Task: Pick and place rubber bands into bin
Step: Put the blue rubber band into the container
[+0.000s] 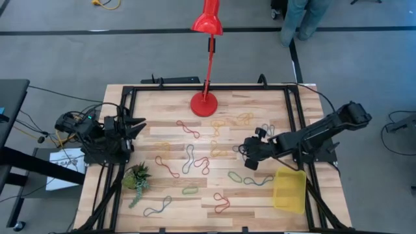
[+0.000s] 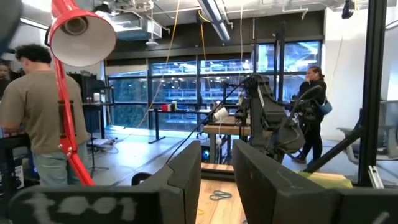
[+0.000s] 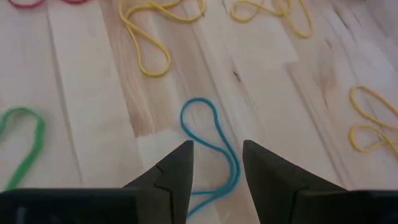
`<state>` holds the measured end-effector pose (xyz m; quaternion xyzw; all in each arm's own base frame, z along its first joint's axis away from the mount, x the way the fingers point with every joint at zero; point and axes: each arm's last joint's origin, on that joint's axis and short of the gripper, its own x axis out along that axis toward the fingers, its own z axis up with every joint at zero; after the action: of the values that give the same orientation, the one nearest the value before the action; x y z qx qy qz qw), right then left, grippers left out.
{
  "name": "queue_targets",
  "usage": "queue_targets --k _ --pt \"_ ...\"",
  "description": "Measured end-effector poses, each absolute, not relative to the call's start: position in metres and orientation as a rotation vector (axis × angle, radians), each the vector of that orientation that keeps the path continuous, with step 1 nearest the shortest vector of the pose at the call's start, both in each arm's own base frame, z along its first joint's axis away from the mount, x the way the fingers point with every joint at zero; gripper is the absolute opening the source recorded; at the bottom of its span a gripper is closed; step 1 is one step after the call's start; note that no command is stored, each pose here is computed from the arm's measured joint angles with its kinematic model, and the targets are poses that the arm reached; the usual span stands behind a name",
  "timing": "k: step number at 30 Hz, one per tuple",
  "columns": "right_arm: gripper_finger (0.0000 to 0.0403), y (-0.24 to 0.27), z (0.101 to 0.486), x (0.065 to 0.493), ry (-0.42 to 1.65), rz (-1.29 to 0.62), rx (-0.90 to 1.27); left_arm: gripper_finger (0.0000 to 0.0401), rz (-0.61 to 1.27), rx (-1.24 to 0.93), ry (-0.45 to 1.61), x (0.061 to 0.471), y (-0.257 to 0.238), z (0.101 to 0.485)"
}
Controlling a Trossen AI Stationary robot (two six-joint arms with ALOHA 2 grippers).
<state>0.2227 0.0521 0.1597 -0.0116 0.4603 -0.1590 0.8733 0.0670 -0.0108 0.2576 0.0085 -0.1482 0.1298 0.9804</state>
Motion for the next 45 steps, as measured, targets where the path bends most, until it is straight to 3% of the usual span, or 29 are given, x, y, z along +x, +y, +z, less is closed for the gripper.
queue_targets --k 14,21,30,36,45 --pt "0.0132 0.046 0.149 0.228 0.996 -0.383 -0.006 0.0082 0.272 -0.013 -0.303 0.067 -0.010 0.258" --pt "0.0125 0.030 0.131 0.220 1.197 -0.479 -0.065 0.0082 0.273 -0.014 -0.304 0.067 -0.010 0.258" --pt "0.0085 0.000 0.154 0.200 1.405 -0.646 -0.059 0.0082 0.273 -0.015 -0.305 0.067 -0.010 0.258" --pt "0.0082 -0.021 0.156 0.185 1.576 -0.645 0.141 0.0082 0.271 -0.029 -0.305 0.067 -0.010 0.258" --pt "0.0082 -0.053 0.153 0.186 1.560 -0.646 0.292 0.0082 0.267 -0.030 -0.306 0.067 -0.010 0.258"
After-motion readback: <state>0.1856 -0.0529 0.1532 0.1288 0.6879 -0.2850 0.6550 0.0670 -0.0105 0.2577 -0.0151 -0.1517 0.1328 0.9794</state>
